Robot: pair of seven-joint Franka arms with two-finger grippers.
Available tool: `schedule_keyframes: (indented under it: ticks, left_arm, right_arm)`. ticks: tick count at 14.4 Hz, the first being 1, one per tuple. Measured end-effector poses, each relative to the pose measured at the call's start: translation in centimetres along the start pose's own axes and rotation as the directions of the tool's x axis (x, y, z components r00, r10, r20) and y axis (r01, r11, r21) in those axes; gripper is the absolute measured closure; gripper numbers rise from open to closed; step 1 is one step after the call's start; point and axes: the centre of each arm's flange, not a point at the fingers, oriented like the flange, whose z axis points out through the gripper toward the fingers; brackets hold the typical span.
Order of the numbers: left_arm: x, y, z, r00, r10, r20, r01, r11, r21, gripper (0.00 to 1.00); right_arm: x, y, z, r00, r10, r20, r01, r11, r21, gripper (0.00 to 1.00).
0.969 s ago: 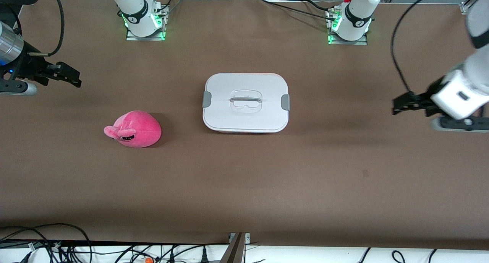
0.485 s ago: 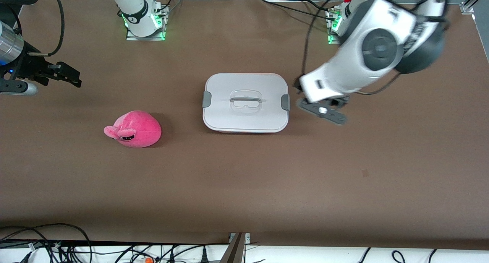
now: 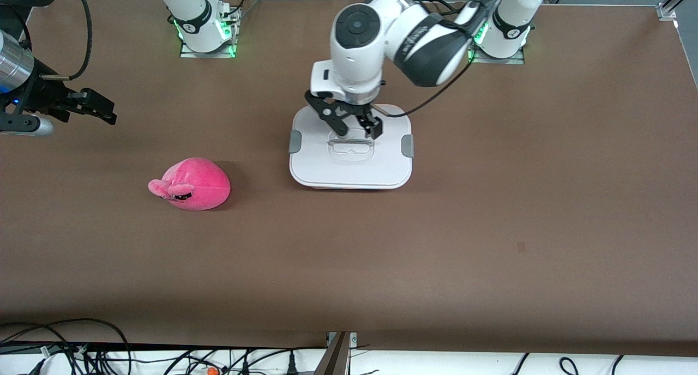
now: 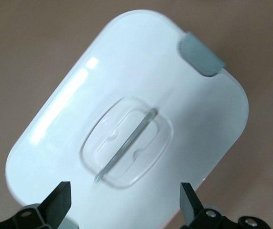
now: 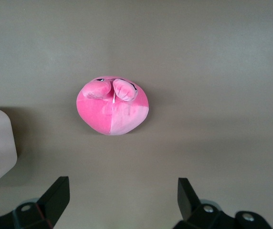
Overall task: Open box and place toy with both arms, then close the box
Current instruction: 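Lower the left gripper and grasp the lid handle, then lift the lid aside with the left gripper while the right gripper reaches the toy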
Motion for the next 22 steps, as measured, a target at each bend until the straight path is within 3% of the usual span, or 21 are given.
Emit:
schedule_keyframes:
  ticks: [2,6,9,13,22]
  left_arm:
    - [0.6,-0.5,1.7,0.988,0.157,-0.009,-0.157,0.988,0.005,0.00]
    - [0.7,-2.1,3.4,0.926,0.377,0.019,-0.377,0.926,0.025,0.00]
    - [0.8,-2.3,4.9,0.892,0.448,0.059,-0.451,0.892,0.039,0.00]
    - [1.1,-1.1,6.5,0.876,0.476,0.076,-0.478,0.878,0.025,0.00]
    - [1.0,-1.6,6.3,0.847,0.525,0.077,-0.528,0.849,0.022,0.87]
  right_arm:
    - [0.0,0.0,0.0,1.000,0.000,0.000,0.000,1.000,0.000,0.00]
    - [0.0,0.0,0.0,1.000,0.000,-0.001,0.000,1.000,0.000,0.00]
    - [0.0,0.0,0.0,1.000,0.000,-0.003,0.000,1.000,0.000,0.00]
    - [0.4,0.1,-0.2,1.000,0.002,-0.029,-0.002,1.000,-0.001,0.00]
    - [2.4,-0.1,4.0,0.999,0.005,0.037,-0.004,1.000,-0.023,0.00]
